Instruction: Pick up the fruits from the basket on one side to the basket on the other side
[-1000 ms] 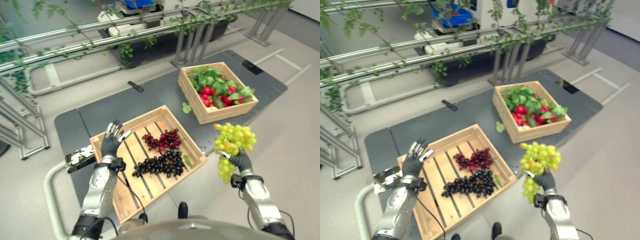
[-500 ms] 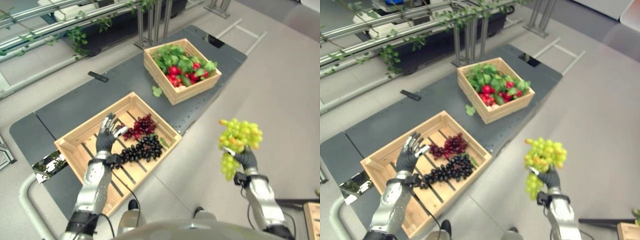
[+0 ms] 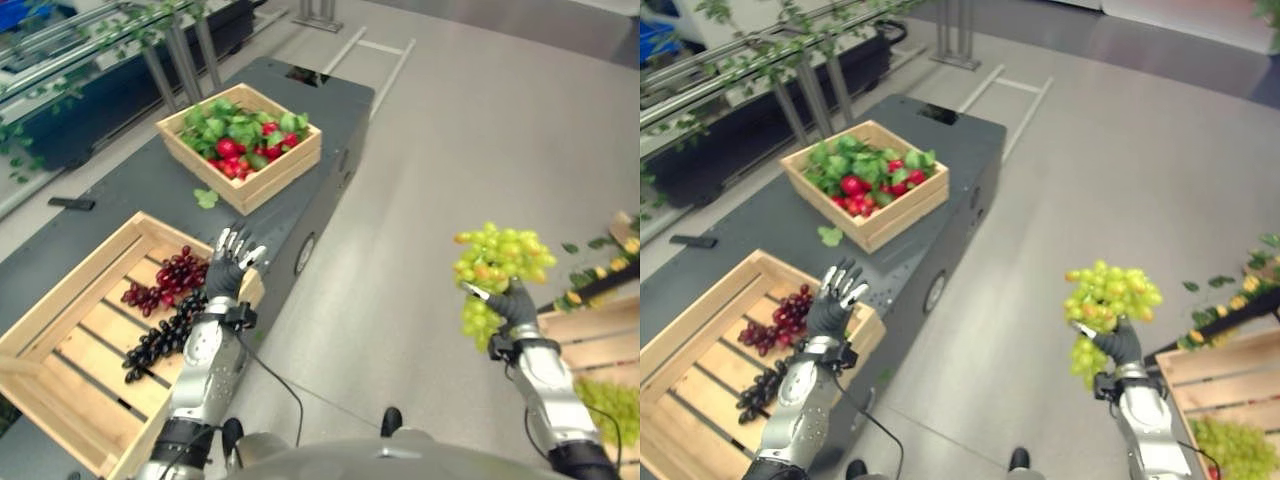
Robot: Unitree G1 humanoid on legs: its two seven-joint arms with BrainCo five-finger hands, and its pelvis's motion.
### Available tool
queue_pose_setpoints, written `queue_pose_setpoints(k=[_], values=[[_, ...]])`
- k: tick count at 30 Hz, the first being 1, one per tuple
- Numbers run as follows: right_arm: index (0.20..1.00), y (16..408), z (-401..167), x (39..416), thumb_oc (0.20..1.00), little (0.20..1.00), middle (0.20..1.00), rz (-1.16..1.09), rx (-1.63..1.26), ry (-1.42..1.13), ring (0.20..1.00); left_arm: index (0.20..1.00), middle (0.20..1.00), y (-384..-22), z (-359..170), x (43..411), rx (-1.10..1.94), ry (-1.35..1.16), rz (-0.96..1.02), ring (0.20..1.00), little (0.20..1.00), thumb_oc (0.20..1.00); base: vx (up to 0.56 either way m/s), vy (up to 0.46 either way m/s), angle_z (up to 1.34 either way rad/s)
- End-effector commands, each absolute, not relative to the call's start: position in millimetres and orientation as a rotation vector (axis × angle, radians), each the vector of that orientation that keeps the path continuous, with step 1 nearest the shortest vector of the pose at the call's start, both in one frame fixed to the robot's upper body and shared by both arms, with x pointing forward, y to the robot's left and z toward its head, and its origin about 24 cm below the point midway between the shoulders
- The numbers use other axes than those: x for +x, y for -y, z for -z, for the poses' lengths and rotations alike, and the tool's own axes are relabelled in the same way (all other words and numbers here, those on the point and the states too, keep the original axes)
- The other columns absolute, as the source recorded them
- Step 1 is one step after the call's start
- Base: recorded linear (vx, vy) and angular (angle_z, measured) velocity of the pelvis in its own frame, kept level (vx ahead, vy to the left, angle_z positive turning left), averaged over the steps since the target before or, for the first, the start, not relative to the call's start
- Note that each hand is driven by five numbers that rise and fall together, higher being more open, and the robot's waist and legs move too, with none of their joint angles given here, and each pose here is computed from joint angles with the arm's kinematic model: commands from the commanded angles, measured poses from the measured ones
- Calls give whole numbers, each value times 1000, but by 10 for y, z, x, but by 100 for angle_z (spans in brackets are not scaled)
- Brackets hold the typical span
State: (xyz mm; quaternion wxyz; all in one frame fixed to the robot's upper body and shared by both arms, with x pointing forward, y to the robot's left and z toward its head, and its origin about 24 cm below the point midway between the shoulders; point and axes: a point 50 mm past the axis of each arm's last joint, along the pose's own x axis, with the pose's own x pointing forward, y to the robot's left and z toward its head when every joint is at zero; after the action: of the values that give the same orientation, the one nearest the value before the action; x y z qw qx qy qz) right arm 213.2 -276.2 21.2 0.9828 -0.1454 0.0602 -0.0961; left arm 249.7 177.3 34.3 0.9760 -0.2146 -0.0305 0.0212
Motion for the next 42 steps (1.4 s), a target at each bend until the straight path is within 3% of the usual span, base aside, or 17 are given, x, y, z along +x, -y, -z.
queue_pose_setpoints(k=[1, 21, 33, 42], values=[[200, 2637, -785, 2357, 200, 200, 200, 179, -298, 194, 200, 1000, 1000, -1918, -717, 2609, -396, 241, -14, 1000, 1000, 1000, -93, -285, -39], [200, 2685, -522, 2333, 200, 200, 200, 252, -220, 99, 200, 1000, 1000, -1815, -657, 2630, -306, 198, 35, 1000, 1000, 1000, 81, -21, -64], [200, 2710, -486, 2431, 200, 200, 200, 333, -171, 92, 200, 1000, 1000, -1803, -752, 2722, -289, 229, 24, 1000, 1000, 1000, 60, -34, -23], [200, 2900, -419, 2519, 200, 200, 200, 410, -185, 21, 200, 1000, 1000, -1805, -539, 2621, -292, 140, 26, 1000, 1000, 1000, 73, -120, 15]])
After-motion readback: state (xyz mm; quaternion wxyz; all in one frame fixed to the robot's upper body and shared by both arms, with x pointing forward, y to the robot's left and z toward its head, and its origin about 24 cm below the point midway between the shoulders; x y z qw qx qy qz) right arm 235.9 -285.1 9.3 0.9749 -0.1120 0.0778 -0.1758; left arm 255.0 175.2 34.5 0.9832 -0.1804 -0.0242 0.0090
